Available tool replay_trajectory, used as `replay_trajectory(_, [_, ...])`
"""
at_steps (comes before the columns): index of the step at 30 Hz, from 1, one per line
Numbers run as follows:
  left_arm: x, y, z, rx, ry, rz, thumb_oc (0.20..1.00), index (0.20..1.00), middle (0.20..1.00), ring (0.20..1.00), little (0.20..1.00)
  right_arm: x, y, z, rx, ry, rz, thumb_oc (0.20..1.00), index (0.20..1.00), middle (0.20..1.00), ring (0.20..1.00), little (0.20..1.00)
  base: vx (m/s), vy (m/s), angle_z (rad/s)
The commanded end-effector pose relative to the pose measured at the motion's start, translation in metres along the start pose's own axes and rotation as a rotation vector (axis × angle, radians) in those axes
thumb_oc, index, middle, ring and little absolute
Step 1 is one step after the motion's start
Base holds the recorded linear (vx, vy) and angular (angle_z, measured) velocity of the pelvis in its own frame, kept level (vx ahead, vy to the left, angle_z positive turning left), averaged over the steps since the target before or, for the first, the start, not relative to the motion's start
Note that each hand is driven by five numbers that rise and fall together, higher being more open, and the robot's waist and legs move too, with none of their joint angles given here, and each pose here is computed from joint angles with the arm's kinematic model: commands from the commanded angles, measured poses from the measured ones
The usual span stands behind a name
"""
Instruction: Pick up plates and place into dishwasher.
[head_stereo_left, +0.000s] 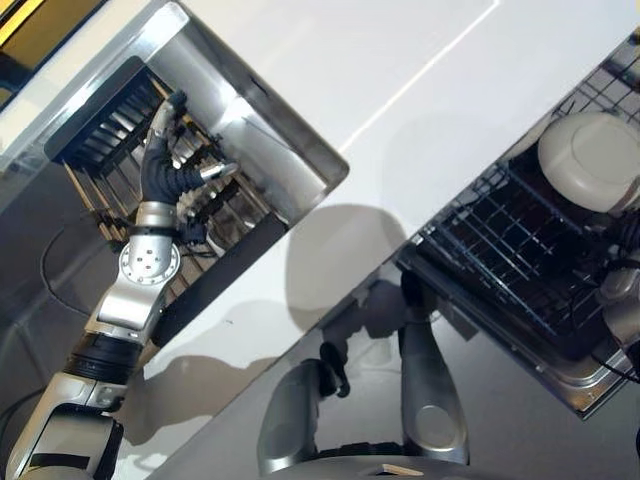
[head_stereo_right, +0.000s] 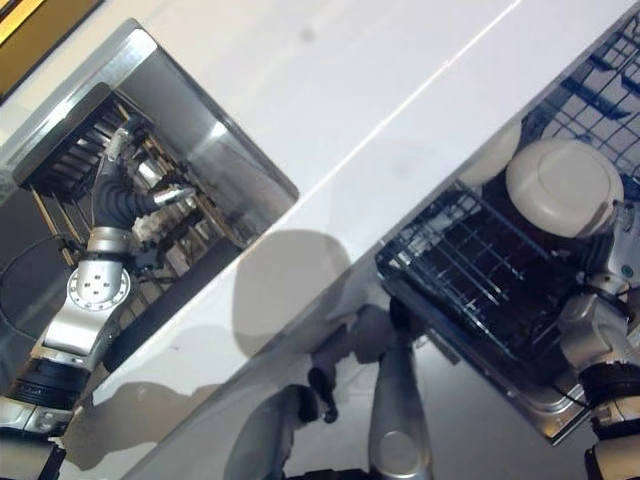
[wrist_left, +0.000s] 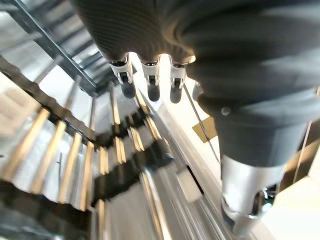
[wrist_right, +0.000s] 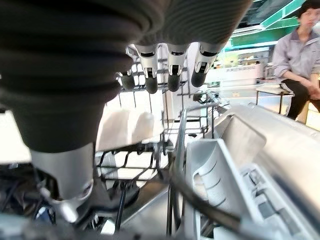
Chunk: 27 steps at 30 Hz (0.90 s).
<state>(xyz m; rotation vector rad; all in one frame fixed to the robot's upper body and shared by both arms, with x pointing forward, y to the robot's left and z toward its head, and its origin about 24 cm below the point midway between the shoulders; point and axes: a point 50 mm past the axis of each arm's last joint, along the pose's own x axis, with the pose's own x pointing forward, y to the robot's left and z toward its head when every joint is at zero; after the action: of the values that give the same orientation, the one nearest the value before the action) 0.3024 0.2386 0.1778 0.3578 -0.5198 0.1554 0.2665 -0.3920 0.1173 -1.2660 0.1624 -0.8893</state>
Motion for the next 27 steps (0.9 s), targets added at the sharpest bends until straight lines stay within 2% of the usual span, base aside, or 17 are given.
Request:
replay_trajectory(1, [-0.008, 0.021, 0.0, 0.014, -0.013, 0.044, 1.0, 1.0, 1.0, 1.0, 1.0, 0.002, -0.006, -0.005, 0.074, 0.053, -0.063, 1.0, 1.0, 1.0, 1.0, 1.0, 0.0, 0.0, 0.0])
replay_trajectory(13, [-0.026, 0.027, -0.017, 0.034, 0.06, 0.02, 1.0, 1.0, 1.0, 1.0, 1.0, -0.019, -0.002, -0.021, 0.19, 0.102, -0.075, 1.0, 1.0, 1.0, 1.0, 1.0, 0.04, -0.002, 0.01])
replay_trajectory(21, [-0.06, 0.032, -0.038, 0.029, 0.157, 0.036, 1.0, 1.0, 1.0, 1.0, 1.0, -0.037, -0.03, -0.008, 0.512, 0.063, -0.25, 1.0, 1.0, 1.0, 1.0, 1.0, 0.11, 0.061, -0.02])
replay_trajectory(27, [-0.081, 0.028, -0.053, 0.015, 0.24, 0.03, 1.0, 1.0, 1.0, 1.0, 1.0, -0.058, -0.016, -0.009, 0.656, 0.112, -0.124, 1.0, 1.0, 1.0, 1.0, 1.0, 0.13, 0.092, -0.05])
